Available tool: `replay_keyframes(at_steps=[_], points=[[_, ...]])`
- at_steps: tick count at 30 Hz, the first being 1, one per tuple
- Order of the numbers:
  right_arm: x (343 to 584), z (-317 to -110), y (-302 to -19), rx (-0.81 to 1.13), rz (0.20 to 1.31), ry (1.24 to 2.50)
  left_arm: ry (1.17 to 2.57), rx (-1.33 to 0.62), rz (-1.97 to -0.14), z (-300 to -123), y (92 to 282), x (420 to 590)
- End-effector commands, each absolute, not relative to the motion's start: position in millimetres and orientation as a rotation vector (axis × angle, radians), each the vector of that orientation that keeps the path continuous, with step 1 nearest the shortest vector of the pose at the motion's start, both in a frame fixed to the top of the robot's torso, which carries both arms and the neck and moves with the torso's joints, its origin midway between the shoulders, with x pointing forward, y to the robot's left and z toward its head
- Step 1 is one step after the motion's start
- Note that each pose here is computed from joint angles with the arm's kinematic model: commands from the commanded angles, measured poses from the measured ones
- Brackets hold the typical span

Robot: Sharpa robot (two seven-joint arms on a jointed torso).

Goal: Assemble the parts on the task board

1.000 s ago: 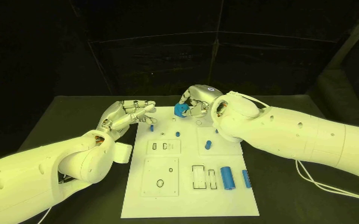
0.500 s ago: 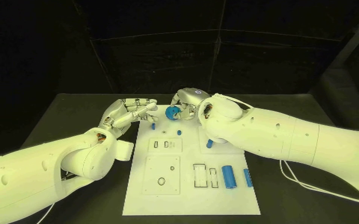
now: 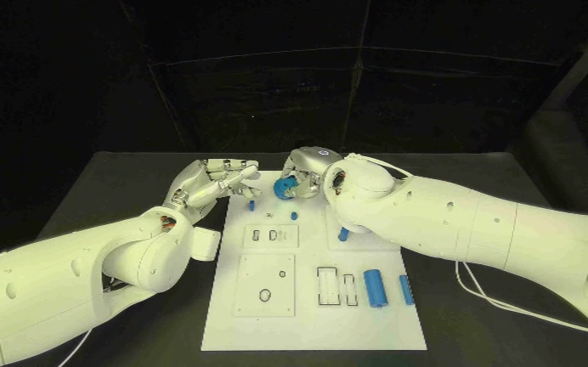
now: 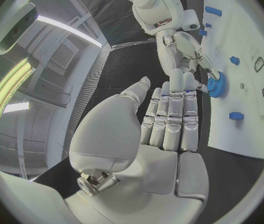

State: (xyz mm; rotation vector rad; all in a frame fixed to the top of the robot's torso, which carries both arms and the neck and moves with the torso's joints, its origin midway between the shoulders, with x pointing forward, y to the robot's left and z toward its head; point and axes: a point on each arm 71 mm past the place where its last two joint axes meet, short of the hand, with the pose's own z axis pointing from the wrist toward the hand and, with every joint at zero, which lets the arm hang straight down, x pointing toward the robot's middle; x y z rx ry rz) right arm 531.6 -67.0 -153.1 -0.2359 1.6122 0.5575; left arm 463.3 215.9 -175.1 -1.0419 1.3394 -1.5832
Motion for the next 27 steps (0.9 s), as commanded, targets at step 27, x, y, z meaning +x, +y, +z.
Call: replay_keyframes(at_steps=[27], points=[[532.2, -156.7, -69.4, -0.262, 0.523, 1.652, 1.342, -1.027, -1.596, -173.8, 215.2, 463.8]])
